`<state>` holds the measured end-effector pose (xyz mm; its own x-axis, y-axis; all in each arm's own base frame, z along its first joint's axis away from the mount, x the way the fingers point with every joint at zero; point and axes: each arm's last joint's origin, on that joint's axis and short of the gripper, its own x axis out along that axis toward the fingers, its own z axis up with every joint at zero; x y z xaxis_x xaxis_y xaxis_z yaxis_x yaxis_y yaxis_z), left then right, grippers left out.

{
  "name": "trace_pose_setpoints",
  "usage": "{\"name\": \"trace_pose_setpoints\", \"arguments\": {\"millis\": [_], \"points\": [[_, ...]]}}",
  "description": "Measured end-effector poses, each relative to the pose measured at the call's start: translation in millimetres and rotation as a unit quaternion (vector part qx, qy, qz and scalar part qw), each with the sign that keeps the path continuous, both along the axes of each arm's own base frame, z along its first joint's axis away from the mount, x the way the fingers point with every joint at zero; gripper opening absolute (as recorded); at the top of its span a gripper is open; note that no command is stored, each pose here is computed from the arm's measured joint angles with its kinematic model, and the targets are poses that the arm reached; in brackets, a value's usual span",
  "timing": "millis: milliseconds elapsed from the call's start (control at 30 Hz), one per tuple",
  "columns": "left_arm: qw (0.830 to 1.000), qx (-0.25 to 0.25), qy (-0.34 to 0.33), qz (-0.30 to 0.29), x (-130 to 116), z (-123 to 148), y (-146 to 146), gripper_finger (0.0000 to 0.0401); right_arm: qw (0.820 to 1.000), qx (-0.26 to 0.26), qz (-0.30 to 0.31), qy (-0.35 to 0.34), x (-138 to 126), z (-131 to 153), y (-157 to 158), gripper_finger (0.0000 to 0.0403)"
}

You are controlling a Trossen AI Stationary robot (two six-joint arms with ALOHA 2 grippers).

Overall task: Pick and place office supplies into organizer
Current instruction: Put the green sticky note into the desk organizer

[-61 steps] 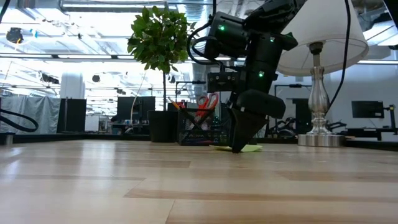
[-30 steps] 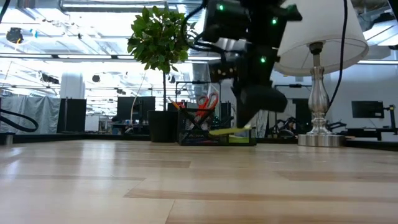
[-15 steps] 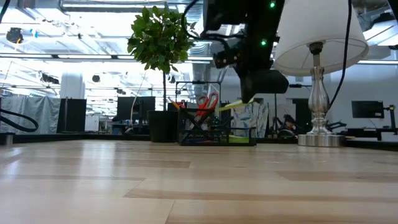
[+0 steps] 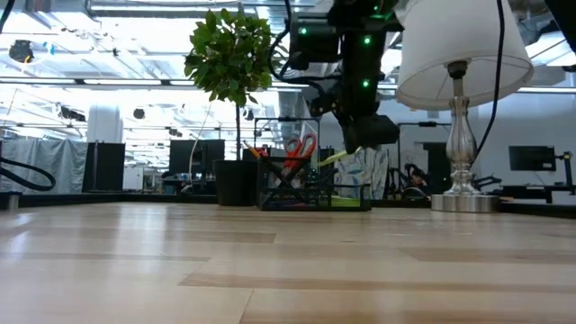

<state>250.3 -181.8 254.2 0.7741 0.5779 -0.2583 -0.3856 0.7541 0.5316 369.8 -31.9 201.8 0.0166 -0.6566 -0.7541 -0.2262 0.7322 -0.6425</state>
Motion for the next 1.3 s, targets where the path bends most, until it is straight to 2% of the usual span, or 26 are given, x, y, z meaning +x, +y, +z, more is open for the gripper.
{"name": "trace_pose_setpoints", "arguments": {"millis": [500, 733, 833, 1300], "points": [[1.0, -0.004, -0.004, 0.001, 0.1, 0.1, -0.1, 0.0098, 0.998, 0.024, 0.036, 0.043, -5.7, -19.3, -39.0, 0.0], [1.0, -0.005, -0.004, 0.002, 0.2, 0.1, -0.1, 0.0098, 0.996, 0.039, 0.068, 0.037, -3.7, -26.7, -44.9, 0.0], [1.0, -0.005, -0.004, 0.002, 0.2, 0.1, -0.1, 0.0098, 0.996, 0.054, 0.065, 0.034, -5.4, -29.3, -50.0, 0.0], [1.0, -0.004, -0.007, 0.004, 0.3, 0.5, -0.1, 0.0098, 0.995, 0.062, 0.069, 0.044, -8.5, -33.4, -53.6, 0.0]]}}
